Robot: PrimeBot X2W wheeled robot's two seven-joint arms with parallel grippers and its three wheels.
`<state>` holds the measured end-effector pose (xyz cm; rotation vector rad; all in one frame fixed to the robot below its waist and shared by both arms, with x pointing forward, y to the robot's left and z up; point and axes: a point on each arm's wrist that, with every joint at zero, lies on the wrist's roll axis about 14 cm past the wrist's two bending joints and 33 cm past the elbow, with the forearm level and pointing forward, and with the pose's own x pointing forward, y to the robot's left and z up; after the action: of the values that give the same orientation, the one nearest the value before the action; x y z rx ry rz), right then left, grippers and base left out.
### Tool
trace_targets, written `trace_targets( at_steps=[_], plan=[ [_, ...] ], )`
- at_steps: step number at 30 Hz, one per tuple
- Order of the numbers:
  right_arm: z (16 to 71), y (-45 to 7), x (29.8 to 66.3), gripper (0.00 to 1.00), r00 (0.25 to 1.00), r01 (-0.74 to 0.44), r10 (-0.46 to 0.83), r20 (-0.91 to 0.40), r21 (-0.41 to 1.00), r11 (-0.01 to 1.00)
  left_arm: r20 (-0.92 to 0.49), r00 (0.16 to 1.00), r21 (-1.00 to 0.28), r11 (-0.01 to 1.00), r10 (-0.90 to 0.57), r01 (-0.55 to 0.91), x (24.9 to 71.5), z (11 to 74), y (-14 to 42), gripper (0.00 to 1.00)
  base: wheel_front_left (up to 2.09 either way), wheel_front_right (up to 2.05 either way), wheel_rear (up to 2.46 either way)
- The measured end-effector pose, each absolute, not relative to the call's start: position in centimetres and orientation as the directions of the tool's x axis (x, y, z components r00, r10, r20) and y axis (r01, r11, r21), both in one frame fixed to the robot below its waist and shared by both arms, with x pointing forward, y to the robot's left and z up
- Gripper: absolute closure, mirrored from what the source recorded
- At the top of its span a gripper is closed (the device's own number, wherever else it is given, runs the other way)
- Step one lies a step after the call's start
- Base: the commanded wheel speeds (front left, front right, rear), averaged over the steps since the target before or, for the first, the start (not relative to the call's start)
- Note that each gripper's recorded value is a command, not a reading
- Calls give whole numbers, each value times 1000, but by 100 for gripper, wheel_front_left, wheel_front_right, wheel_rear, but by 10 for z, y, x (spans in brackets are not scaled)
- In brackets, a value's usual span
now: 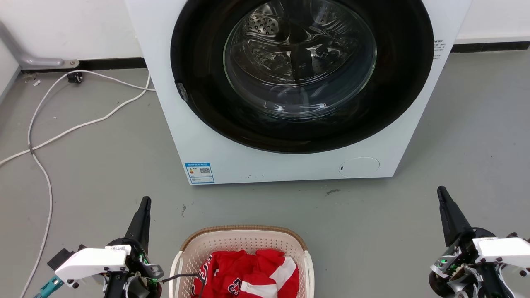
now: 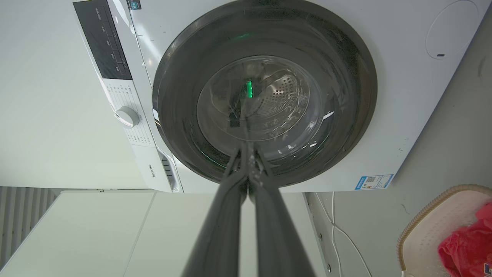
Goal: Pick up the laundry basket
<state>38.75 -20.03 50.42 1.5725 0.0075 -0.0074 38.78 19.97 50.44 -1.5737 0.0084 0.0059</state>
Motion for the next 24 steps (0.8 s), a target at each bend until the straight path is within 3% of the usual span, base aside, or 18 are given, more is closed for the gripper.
trace_targets(
  at_steps=[22, 23, 24],
  plan=[
    [504, -200, 387, 100, 1000, 9, 0, -9, 1000, -2, -9, 1000, -1000, -3, -1, -9, 388, 504, 200, 100, 0, 0, 0],
    [503, -200, 387, 0, 1000, 13, 0, -13, 1000, -2, -13, 1000, -1000, -3, -2, -13, 387, 503, 200, 0, 0, 0, 0],
    [498, -200, 385, 0, 1000, 27, 0, -27, 1000, -3, -26, 1000, -1000, -5, -2, -26, 386, 499, 199, 0, 0, 0, 0]
  ],
)
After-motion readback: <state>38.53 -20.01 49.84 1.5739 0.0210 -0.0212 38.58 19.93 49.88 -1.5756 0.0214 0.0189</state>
